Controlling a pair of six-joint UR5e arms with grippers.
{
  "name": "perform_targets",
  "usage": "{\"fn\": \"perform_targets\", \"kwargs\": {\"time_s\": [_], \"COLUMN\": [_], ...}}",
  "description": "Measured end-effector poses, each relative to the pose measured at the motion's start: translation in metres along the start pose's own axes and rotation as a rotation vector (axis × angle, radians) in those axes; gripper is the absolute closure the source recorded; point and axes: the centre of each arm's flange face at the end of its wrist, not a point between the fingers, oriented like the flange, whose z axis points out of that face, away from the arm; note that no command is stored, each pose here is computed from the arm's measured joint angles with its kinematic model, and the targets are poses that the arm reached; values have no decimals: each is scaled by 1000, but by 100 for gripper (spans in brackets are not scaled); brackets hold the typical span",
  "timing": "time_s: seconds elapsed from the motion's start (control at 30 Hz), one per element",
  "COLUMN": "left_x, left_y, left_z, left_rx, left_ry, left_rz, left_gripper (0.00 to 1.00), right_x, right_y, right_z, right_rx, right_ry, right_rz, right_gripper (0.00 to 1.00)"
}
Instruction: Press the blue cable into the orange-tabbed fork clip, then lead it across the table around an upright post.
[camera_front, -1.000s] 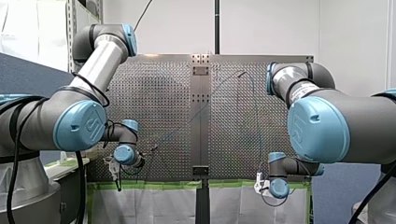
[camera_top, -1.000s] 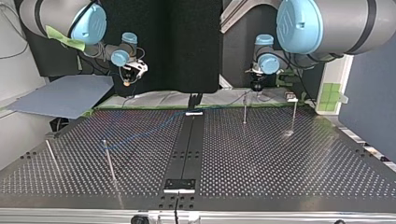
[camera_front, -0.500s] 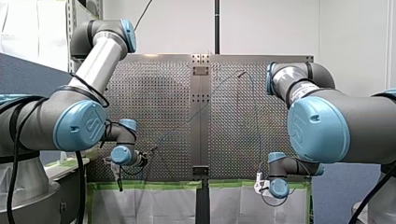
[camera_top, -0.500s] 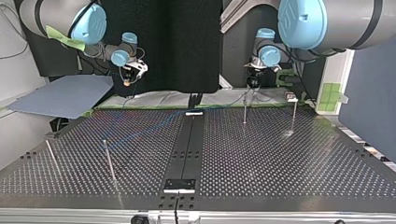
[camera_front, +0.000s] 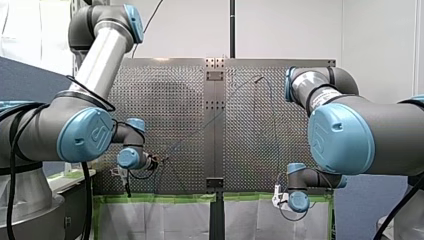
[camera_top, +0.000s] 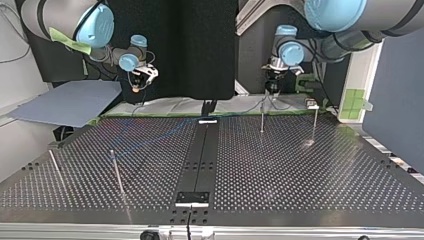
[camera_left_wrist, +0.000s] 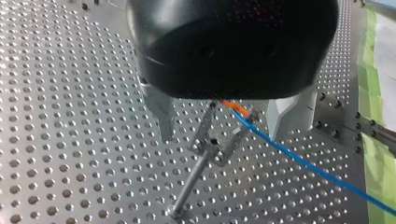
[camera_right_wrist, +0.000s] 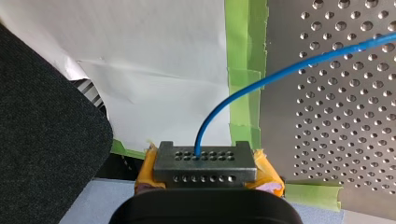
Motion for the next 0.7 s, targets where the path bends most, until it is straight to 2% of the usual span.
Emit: {"fn": "perform_targets", "kwargs": {"time_s": [0.3, 0.5, 0.7], "left_x": [0, 4, 7], "left_y": [-6, -12, -17], "left_z": [-10, -14, -16], "left_rx": [10, 36, 54], "left_ry": [10, 37, 47], "left_rz": [17, 61, 106], "left_gripper": [3, 3, 3], "right_x": [0, 0, 0], "right_y": [-1, -1, -1], "right_z": [0, 0, -1], "right_rx": [1, 1, 1], "right_ry": [-1, -2, -4], "right_rz": [-1, -1, -1], "right_gripper": [100, 100, 100]}}
